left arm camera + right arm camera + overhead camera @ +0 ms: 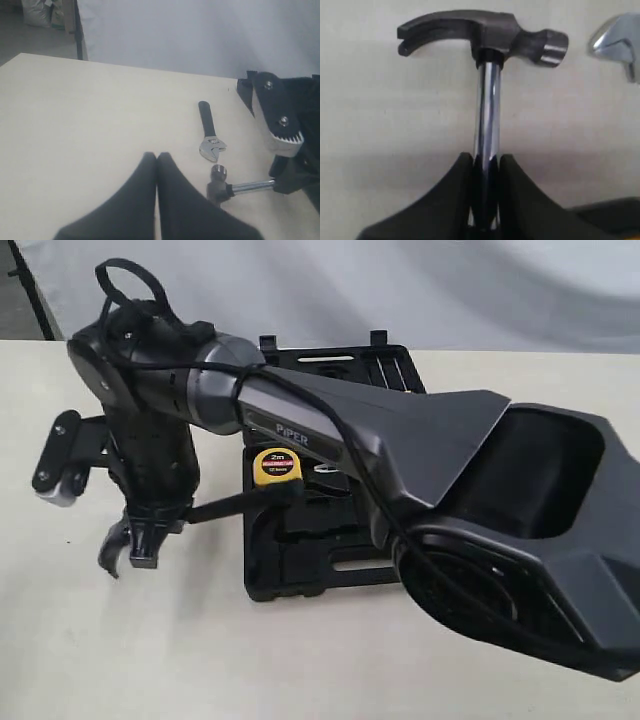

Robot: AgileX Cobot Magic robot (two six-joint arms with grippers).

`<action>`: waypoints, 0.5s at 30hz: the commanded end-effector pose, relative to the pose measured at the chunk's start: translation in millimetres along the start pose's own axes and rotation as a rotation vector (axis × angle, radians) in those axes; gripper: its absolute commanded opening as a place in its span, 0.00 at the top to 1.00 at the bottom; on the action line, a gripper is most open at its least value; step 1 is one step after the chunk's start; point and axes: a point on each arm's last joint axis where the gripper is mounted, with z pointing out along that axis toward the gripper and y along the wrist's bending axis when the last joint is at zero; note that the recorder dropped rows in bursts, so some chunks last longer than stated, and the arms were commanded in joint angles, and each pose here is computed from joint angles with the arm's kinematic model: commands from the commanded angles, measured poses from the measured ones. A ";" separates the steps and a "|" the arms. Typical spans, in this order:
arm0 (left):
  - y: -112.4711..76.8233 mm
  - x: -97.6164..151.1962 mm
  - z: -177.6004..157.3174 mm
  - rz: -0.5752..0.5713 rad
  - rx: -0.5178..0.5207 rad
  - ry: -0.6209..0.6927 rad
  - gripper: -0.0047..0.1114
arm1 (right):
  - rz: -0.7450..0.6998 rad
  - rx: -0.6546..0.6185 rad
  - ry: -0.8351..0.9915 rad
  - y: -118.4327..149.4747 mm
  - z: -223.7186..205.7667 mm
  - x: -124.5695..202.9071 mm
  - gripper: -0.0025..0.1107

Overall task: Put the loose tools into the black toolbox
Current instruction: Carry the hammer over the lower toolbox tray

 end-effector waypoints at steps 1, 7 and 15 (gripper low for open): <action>-0.3 1.5 -0.8 -0.022 0.014 -0.007 0.95 | -0.031 0.016 0.108 -6.6 13.4 23.1 0.98; -0.3 1.5 -0.8 -0.022 0.014 -0.007 0.95 | 0.049 0.086 0.200 -10.8 22.7 35.6 0.85; -0.3 1.5 -0.8 -0.022 0.014 -0.007 0.95 | 0.157 0.082 0.123 -13.7 24.2 31.8 0.44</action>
